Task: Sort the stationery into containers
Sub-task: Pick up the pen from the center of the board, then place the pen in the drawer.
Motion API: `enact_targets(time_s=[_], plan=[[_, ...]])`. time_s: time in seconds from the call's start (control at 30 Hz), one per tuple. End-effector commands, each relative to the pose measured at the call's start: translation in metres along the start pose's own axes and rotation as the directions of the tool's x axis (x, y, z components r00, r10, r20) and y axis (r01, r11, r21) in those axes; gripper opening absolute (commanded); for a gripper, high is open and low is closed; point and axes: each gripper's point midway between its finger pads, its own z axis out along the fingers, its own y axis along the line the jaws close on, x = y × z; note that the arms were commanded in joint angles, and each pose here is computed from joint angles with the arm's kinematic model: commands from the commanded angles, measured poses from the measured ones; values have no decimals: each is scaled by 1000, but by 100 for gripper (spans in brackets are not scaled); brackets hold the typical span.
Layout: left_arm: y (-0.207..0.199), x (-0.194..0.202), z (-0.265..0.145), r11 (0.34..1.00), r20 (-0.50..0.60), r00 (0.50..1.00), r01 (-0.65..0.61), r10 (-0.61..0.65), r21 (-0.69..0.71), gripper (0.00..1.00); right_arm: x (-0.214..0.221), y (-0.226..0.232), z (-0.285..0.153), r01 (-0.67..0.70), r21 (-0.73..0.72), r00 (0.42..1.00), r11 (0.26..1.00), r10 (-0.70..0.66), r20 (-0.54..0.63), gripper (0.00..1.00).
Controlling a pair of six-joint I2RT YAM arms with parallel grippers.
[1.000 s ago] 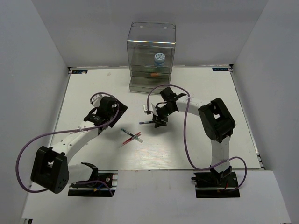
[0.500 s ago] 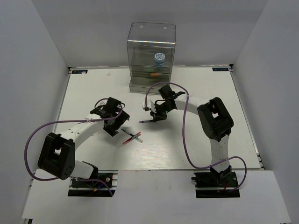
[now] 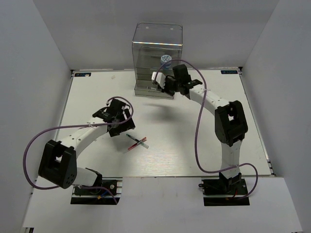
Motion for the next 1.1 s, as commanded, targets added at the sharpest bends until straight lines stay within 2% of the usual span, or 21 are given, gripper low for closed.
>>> enact_targets(time_s=[0.0, 0.17, 0.43, 0.53, 0.6, 0.7, 0.77, 0.83, 1.07], plan=[[-13, -7, -18, 963, 70, 971, -235, 228, 135, 90, -21, -62, -11, 45, 174, 998, 984, -50, 27, 0], [-25, 6, -22, 895, 55, 926, -376, 375, 238, 87, 3, -84, 14, 74, 202, 997, 977, -69, -33, 0], [-32, 28, -17, 844, -18, 880, -449, 475, 295, 82, 10, -103, 31, 113, 217, 993, 970, -108, -38, 0], [-35, 37, -13, 835, -46, 867, -463, 497, 297, 82, 17, -105, 37, 104, 222, 994, 970, -96, -47, 28], [-33, 41, -9, 836, -72, 859, -470, 507, 284, 80, 13, -104, 35, 94, 221, 995, 971, -88, -35, 42], [-33, 51, -2, 837, -129, 843, -479, 522, 264, 79, -1, -99, 21, 58, 200, 998, 978, -64, 25, 48], [-35, 54, 0, 830, -142, 828, -502, 543, 243, 77, 3, -80, 22, 20, 150, 998, 989, -28, 48, 49], [-32, 59, 2, 832, -160, 824, -505, 544, 229, 75, -22, -77, 5, -1, 148, 994, 989, -16, 112, 49], [-32, 67, 10, 808, -181, 790, -549, 585, 214, 71, -16, -31, -21, -87, 77, 987, 993, 75, 144, 50]])
